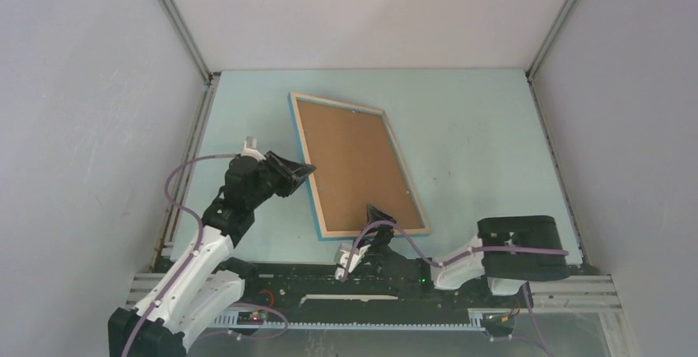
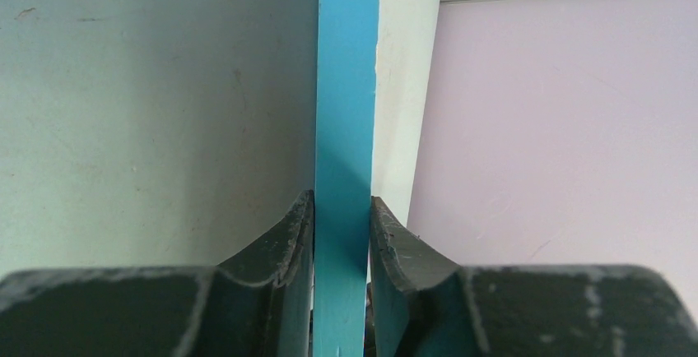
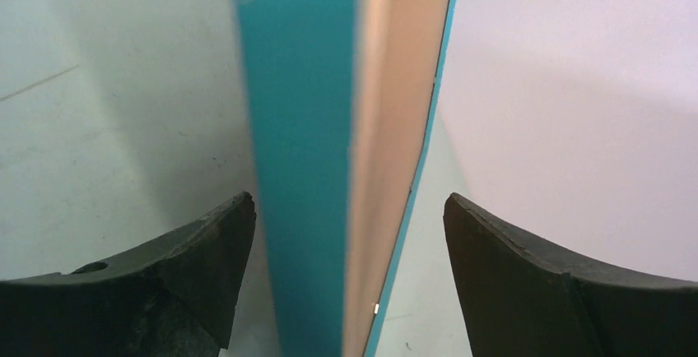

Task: Put the photo into the frame
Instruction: Turn over the photo frame at the center of the board.

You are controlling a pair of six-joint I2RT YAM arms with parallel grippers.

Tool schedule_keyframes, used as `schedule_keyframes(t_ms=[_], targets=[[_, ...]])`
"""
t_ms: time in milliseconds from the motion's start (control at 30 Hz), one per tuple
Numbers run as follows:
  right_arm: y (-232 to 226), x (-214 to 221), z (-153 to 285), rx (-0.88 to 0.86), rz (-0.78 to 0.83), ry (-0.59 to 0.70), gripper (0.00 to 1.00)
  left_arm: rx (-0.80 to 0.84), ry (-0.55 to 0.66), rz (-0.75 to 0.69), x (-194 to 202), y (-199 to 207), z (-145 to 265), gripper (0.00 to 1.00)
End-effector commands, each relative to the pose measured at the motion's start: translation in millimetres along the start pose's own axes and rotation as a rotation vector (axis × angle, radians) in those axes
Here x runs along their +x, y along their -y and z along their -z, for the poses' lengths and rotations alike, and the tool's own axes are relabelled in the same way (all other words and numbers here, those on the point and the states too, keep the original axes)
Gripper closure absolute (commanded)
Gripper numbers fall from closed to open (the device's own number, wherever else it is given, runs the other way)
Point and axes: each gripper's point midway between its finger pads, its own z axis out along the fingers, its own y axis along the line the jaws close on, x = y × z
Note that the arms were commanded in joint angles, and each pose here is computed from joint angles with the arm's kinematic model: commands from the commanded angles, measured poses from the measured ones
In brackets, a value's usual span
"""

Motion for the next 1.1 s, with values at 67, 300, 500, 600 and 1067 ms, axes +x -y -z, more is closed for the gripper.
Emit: schedule_keyframes(t_ms=[67, 300, 500, 600, 1067], targets=[[11, -20, -10, 0.141, -0.03, 0.023, 0.21, 0.155, 0.077, -0.011, -25, 65, 17, 1.0], [7, -28, -19, 0.144, -0.084, 0.022, 0.54, 0.152, 0.09, -0.012, -29, 68, 17, 1.0], [11, -33, -19, 0.129, -0.164, 0.034, 0.96, 0.154, 0.089, -0.014, -30, 73, 17, 1.0], [17, -34, -19, 0.142, -0.208, 0.035, 1.0, 0.168, 0.093, -0.032, -30, 76, 19, 1.0], [47, -48, -7, 0.069, -0.602, 0.066, 1.0, 0.302, 0.197, -0.286, -43, 116, 61, 0.09]])
